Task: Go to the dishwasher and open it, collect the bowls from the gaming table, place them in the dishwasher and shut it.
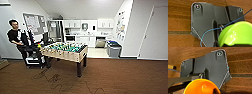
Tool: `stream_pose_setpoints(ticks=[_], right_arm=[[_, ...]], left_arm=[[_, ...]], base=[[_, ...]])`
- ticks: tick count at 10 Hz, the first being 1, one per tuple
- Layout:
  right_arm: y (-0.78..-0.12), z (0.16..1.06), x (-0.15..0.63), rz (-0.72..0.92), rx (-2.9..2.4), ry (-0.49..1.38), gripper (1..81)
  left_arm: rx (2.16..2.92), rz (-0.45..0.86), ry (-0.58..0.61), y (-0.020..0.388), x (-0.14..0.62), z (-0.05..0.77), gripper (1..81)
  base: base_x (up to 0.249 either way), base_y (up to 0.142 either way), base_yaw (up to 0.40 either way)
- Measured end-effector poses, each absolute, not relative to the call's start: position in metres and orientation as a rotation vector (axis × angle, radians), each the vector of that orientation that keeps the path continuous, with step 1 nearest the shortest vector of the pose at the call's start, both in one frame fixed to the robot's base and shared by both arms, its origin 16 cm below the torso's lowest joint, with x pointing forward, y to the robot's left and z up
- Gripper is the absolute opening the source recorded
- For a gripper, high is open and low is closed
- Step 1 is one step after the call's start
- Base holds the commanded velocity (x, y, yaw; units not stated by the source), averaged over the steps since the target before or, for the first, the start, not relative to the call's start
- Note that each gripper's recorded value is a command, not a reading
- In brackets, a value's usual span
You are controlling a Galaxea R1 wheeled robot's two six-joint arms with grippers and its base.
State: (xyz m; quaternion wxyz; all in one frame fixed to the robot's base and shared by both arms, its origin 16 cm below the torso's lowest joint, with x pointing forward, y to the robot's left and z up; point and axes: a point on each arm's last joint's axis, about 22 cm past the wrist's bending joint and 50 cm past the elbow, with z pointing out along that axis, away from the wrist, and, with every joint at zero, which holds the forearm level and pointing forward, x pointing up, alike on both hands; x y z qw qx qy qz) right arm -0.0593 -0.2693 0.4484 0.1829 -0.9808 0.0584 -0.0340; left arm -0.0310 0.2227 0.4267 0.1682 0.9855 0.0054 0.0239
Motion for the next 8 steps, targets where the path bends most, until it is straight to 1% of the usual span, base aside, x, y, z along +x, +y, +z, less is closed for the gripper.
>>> stream_pose_setpoints(ticks=[2, 6, 8], right_arm=[[-0.268, 0.448, -0.069, -0.073, -2.768, 0.166, 1.0], [-0.266, 0.448, -0.064, -0.087, -2.765, 0.165, 1.0], [-0.272, 0.448, -0.058, -0.097, -2.773, 0.164, 1.0]], left_arm=[[2.802, 0.055, 0.016, 0.222, -0.036, 0.427, 1.0], [2.803, 0.051, 0.017, 0.223, -0.04, 0.427, 1.0], [2.797, 0.062, 0.017, 0.218, -0.035, 0.427, 1.0]], base=[[0.144, -0.09, 0.0], [0.14, -0.085, 0.0], [0.136, 0.0, 0.0]])
